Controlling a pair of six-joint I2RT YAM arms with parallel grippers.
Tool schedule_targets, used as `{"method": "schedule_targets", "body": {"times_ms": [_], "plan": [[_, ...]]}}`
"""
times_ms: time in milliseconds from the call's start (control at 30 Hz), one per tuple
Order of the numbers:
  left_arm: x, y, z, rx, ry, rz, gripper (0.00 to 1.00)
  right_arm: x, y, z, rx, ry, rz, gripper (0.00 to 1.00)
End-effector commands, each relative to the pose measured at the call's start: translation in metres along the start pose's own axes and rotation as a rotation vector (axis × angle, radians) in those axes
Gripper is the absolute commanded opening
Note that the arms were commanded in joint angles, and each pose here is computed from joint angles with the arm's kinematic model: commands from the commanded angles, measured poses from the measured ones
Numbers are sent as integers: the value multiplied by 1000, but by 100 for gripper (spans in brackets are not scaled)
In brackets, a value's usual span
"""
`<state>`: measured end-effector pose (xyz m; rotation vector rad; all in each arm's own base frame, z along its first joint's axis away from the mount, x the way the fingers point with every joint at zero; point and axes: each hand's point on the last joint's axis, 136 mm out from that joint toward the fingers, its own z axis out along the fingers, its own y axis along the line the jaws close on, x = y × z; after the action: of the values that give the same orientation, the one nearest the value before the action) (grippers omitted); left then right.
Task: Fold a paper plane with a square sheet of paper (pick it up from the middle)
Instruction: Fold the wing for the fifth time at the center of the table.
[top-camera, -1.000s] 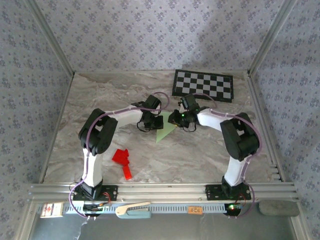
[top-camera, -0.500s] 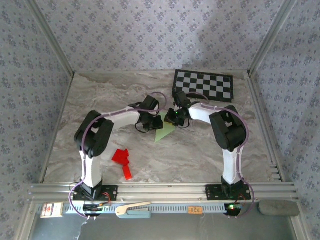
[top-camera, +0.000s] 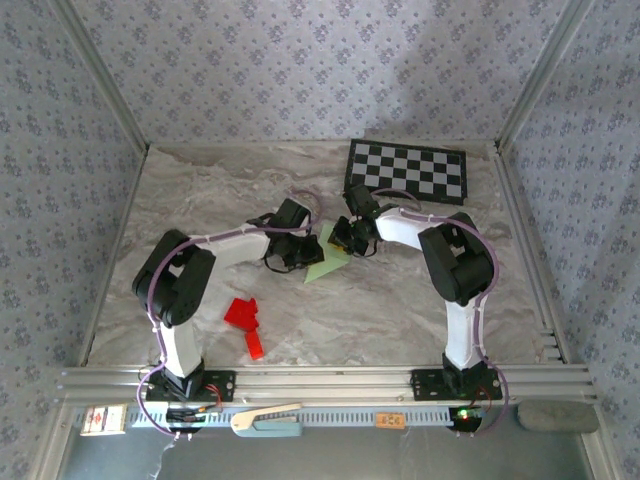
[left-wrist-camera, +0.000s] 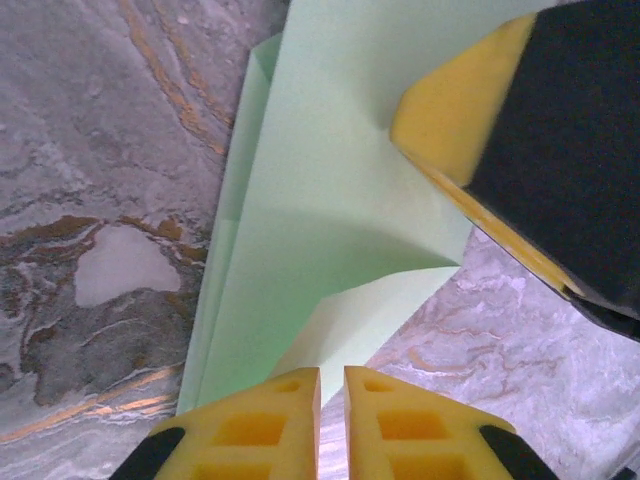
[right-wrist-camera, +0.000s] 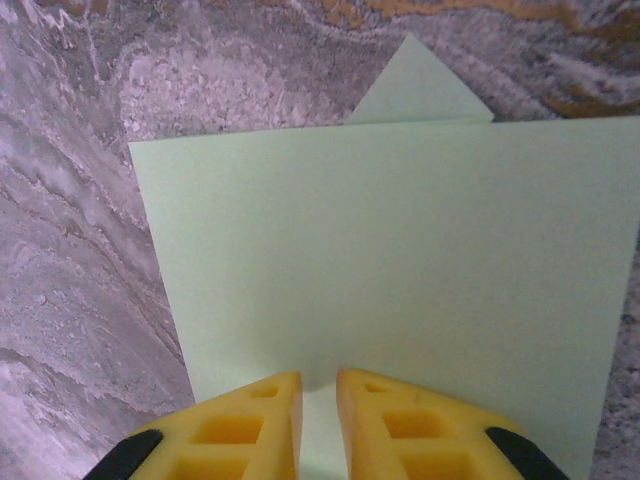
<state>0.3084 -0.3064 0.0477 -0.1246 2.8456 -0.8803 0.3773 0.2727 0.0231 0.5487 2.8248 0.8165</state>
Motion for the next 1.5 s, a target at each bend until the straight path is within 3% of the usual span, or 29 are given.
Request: {"method": "schedule_targets", "body": {"times_ms": [0, 333, 500, 667, 900, 1200, 1467], "plan": [[-7, 11, 3, -46, -36, -28, 12, 18, -39, 5, 147, 44, 50, 22], [-3, 35, 22, -106, -5, -91, 7, 12, -14, -9, 70, 37, -26, 26], [3, 45, 25, -141, 17, -134, 7, 0, 10, -40, -30, -28, -72, 41], [6, 50, 26, -150, 30, -159, 6, 7, -15, -57, -56, -51, 2, 49], [8, 49, 27, -136, 42, -163, 7, 26, -34, -58, -98, 3, 117, 47], [8, 47, 26, -128, 47, -162, 6, 31, -31, -40, -127, 51, 144, 38], [6, 45, 25, -122, 44, -162, 7, 38, -30, -33, -131, 85, 154, 36]]}}
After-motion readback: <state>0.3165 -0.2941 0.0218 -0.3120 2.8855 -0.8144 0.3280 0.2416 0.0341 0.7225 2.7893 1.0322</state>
